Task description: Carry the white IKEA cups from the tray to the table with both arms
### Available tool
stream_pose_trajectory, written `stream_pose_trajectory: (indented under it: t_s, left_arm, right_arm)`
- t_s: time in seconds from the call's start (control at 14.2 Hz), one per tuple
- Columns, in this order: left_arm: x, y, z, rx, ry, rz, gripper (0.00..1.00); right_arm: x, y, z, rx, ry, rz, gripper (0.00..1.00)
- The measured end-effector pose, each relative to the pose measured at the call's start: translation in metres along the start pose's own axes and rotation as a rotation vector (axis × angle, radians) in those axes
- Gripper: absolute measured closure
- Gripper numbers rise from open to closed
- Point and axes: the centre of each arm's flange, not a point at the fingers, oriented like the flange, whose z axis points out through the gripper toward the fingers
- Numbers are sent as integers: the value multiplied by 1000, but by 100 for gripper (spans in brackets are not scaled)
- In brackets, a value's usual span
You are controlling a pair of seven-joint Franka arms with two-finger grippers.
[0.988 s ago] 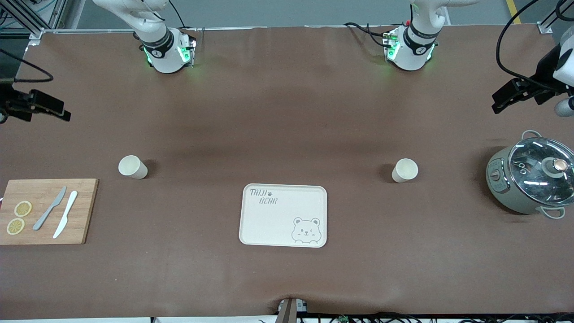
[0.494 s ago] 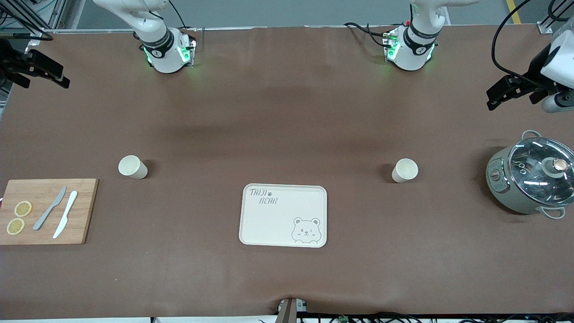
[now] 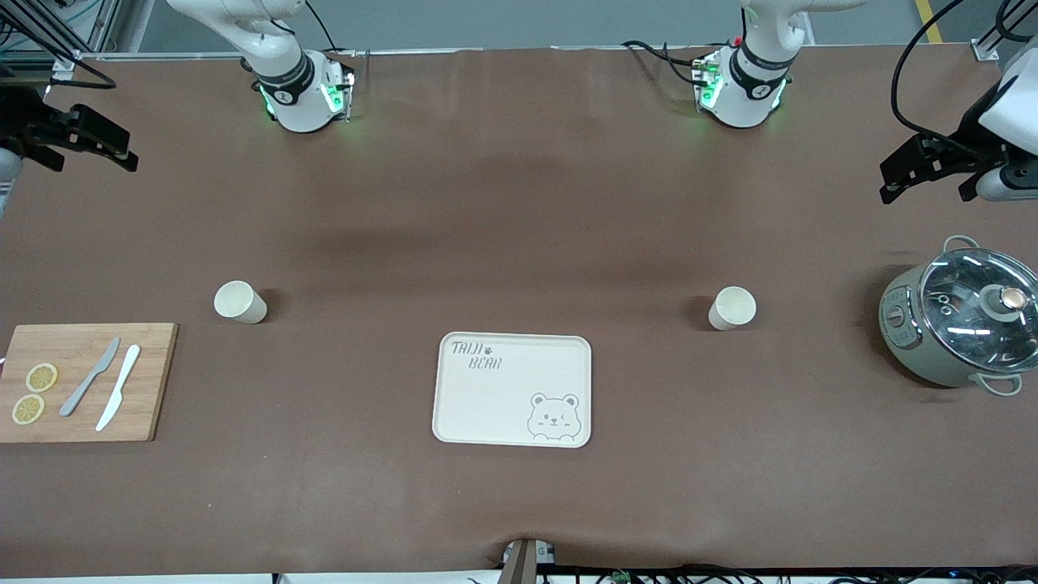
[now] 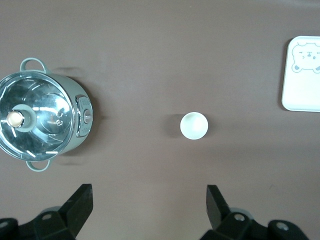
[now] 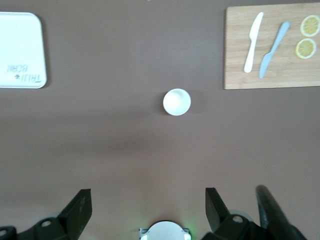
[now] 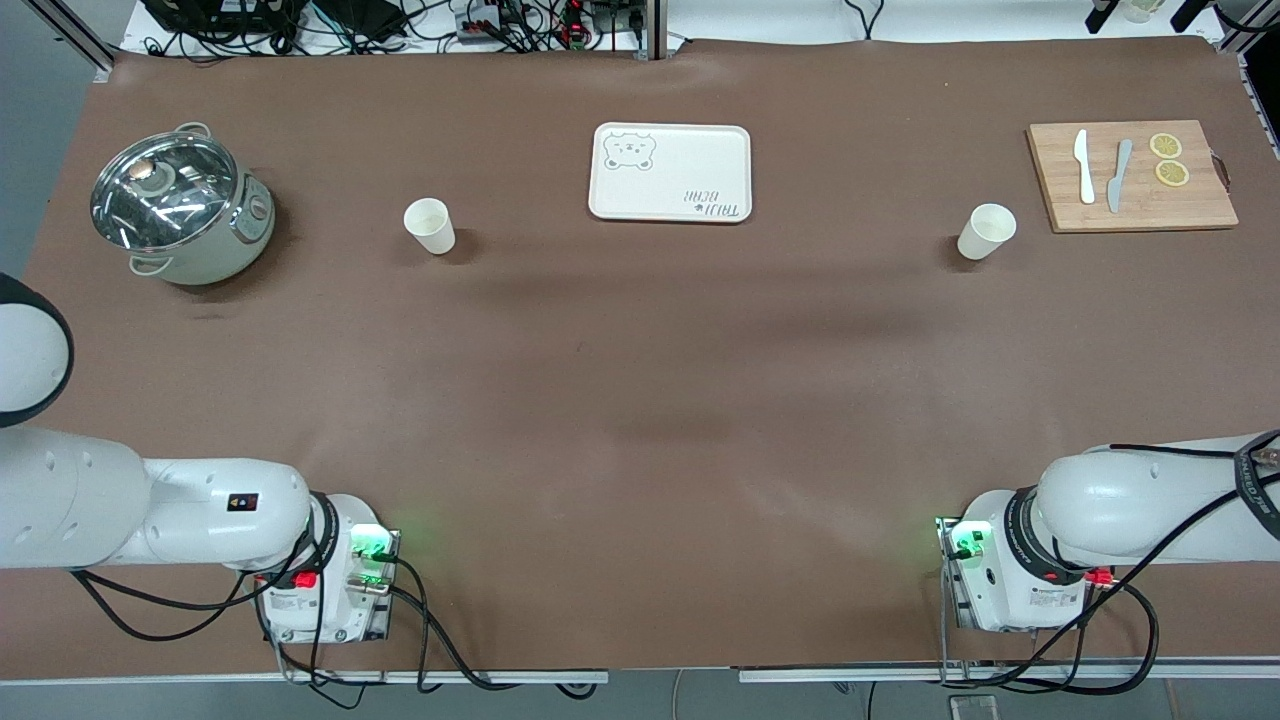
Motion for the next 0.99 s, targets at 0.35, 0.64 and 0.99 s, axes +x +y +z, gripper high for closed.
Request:
stream_pose_trajectory:
  t_s: [0.35, 0.64, 0.99]
  left_arm:
    - [0, 2, -4, -24, 9, 0, 0]
    - [-2, -6, -9, -24, 18, -14, 0]
    - [-2, -13, -10, -23, 22, -28, 0]
  right_arm:
    - [16, 8, 1, -11, 72, 14, 0]
    - [17, 9, 1, -11, 77, 15, 0]
    - [18, 17, 4, -10, 77, 30, 0]
